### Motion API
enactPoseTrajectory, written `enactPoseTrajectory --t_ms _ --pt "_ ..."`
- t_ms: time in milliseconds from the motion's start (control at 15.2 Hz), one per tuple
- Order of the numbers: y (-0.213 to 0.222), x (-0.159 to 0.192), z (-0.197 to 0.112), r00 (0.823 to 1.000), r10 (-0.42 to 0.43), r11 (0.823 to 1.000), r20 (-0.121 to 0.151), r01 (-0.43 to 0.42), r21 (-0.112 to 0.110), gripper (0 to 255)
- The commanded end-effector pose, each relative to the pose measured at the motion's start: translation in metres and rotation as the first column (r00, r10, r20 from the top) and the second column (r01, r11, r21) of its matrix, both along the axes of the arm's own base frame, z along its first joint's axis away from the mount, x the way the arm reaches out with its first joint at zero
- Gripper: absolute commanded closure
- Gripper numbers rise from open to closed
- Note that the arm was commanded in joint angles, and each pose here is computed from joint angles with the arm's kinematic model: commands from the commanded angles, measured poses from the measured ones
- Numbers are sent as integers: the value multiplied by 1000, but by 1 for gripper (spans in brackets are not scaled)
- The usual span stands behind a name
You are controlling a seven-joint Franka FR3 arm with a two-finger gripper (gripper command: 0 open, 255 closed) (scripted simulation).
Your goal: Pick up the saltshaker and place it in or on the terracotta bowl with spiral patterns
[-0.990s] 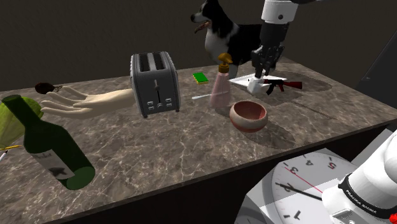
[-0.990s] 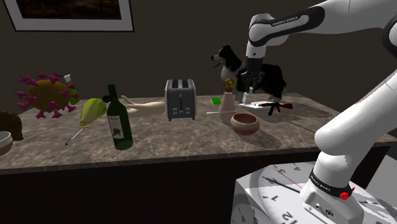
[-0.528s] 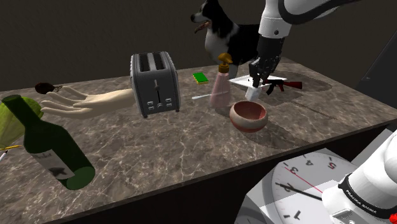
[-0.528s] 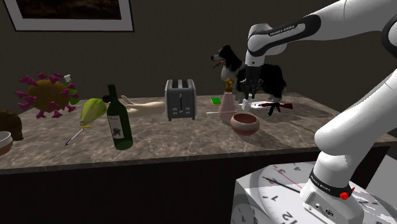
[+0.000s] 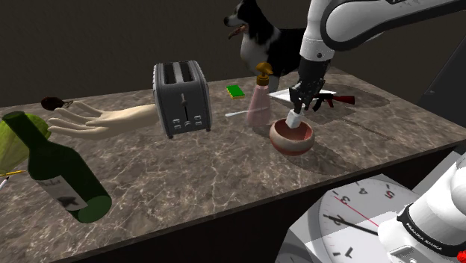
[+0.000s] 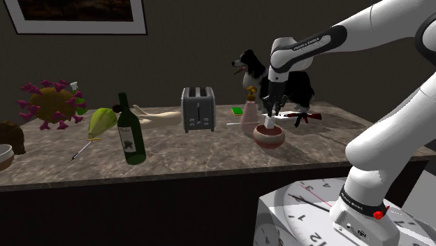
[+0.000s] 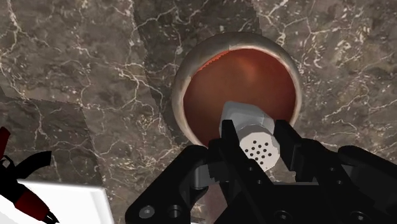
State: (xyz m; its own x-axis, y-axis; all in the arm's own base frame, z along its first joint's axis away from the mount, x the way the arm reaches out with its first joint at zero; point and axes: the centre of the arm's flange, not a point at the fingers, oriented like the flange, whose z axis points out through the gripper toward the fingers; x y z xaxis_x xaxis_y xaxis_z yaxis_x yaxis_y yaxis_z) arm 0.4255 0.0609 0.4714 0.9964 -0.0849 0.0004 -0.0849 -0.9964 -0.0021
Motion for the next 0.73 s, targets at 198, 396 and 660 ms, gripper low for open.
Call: enactPoseTrajectory --t_ms 198,396,660 --pt "0 0 -3 1000 0 1000 1 0 0 255" --pt "0 0 -3 1000 0 1000 1 0 0 0" --pt "0 0 -3 1000 0 1000 1 0 0 0"
